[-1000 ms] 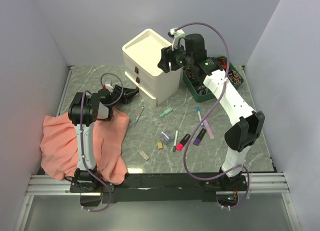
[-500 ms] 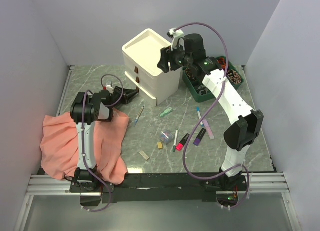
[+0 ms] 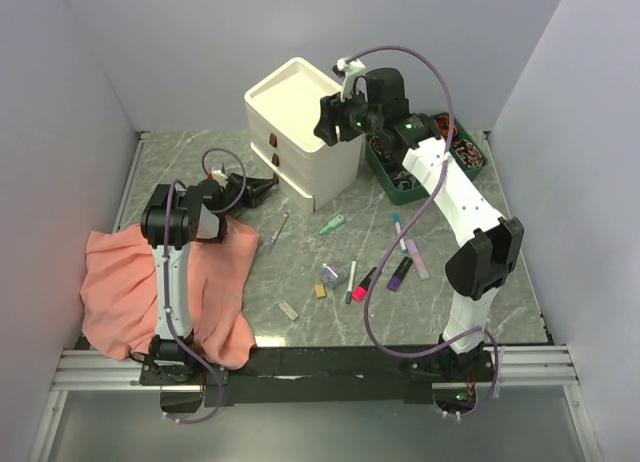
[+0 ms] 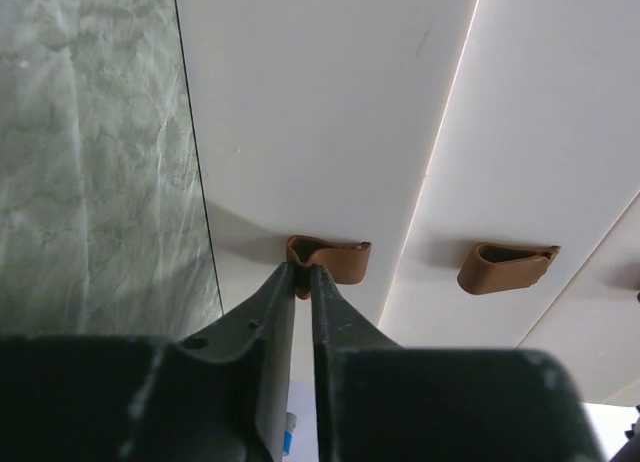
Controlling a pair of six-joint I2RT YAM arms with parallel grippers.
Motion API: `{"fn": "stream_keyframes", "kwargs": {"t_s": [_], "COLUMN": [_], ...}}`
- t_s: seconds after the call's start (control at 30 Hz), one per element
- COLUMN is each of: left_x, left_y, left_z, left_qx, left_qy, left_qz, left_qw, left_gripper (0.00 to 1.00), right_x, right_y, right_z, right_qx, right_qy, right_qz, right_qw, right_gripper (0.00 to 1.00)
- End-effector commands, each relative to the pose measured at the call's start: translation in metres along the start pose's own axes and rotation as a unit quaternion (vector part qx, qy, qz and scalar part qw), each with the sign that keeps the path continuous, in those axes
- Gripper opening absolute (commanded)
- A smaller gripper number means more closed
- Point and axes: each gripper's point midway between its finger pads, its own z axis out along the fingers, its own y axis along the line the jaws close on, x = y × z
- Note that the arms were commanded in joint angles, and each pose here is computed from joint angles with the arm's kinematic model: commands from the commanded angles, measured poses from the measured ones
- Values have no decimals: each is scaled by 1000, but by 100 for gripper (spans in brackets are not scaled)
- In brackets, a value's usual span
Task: Sort the stationery into containers
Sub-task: Open the drawer in the storage box.
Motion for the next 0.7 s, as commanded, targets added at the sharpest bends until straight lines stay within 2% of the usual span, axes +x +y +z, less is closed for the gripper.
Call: {"fn": "stream_keyframes", "kwargs": {"t_s": [0.0, 0.13, 0.2, 0.23, 0.3, 0.43, 0.57, 0.67], "left_x": [2, 0, -10, -6, -26, -41, -38, -33], "left_y": [-31, -39, -49, -52, -60, -63, -61, -57], "left_z": [-1, -16, -31, -34, -54, -78, -92, -106], "left_qx": [50, 46, 42, 41, 34, 15, 5, 3], "left_qy": [8, 10, -2, 7, -15, -30, -1, 6], "left_qz": [34, 37, 45, 50, 57, 64, 79, 61], "left_qw": [998, 998, 998, 998, 998, 997, 997, 998], "left_gripper": [11, 8, 1, 1, 1, 1, 1, 1], "right_x": [-23, -24, -24, -24, -24, -22, -22, -19], "right_y": [3, 5, 6, 6, 6, 6, 8, 11], "right_z": [-4, -4, -4, -5, -4, 2, 5, 8], "right_qx": [-8, -11, -13, -13, -14, -19, -29, -39], "right_qy": [-30, -31, -32, -32, -32, -30, -31, -27], "right_qz": [-12, -10, -10, -11, -12, -13, -15, -20], "right_qw": [999, 999, 999, 999, 999, 999, 999, 999], "right_gripper": [67, 66, 66, 66, 66, 65, 65, 65]}}
